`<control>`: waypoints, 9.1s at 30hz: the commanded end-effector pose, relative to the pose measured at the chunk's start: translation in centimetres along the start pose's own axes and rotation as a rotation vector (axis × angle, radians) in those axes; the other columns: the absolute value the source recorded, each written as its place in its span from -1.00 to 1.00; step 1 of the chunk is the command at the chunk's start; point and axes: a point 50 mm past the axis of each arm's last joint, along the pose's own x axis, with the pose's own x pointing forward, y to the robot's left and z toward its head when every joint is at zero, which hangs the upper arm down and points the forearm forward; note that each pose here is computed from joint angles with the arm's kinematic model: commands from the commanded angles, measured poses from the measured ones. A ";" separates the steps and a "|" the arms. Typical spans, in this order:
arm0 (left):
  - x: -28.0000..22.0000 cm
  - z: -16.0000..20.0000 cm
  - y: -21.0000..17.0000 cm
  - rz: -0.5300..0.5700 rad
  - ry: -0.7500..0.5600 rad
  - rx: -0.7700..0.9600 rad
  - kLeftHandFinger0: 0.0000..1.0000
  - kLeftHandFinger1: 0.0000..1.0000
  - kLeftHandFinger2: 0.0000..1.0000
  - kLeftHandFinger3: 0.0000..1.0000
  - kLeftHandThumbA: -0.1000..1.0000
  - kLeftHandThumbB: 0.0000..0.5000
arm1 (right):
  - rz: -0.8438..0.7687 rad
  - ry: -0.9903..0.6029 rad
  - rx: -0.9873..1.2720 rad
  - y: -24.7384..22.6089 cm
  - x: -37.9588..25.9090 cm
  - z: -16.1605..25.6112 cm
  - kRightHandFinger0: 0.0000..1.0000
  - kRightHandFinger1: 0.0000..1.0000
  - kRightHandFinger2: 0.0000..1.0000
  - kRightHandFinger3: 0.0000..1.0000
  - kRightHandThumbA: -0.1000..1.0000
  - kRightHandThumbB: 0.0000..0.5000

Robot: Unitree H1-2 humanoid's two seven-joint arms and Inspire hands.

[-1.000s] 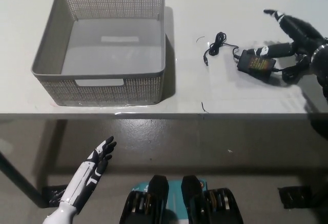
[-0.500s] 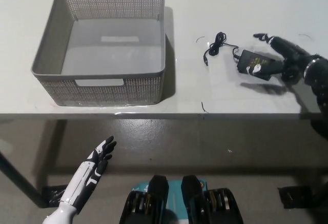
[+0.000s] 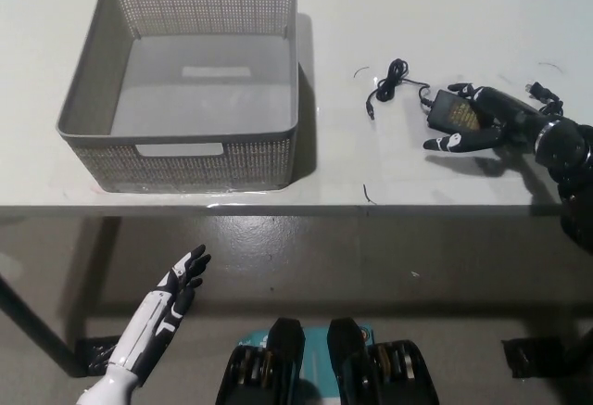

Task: Use the right hand to pick up a black power cord and place it into a container on the left hand side

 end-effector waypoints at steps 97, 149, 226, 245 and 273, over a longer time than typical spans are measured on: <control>1.8 1.5 1.6 -0.002 -0.072 0.031 1.00 1.00 1.00 1.00 1.00 0.16 | -0.829 -0.684 0.218 -11.0 -3.7 23.5 -1.00 -0.07 0.60 0.76 -1.00 -0.36; 4.6 4.0 2.6 -0.080 -0.106 0.118 1.00 1.00 1.00 1.00 1.00 0.31 | -0.223 -0.493 0.132 8.6 3.0 30.1 1.00 1.00 1.00 1.00 0.91 1.00; 1.9 1.7 0.9 -0.097 -0.101 0.030 1.00 1.00 1.00 1.00 1.00 0.34 | -0.147 -0.610 0.948 21.2 -18.9 4.2 1.00 1.00 1.00 1.00 1.00 0.10; -2.1 -0.8 -0.3 -0.060 -0.024 -0.031 1.00 1.00 1.00 1.00 1.00 0.35 | -0.082 -0.522 0.961 26.0 -20.0 0.1 1.00 1.00 1.00 1.00 1.00 0.21; -3.6 -1.4 -0.9 -0.048 0.016 -0.036 1.00 1.00 1.00 1.00 0.98 0.34 | -0.064 -0.488 0.944 26.9 -20.3 -0.5 1.00 1.00 1.00 1.00 1.00 0.14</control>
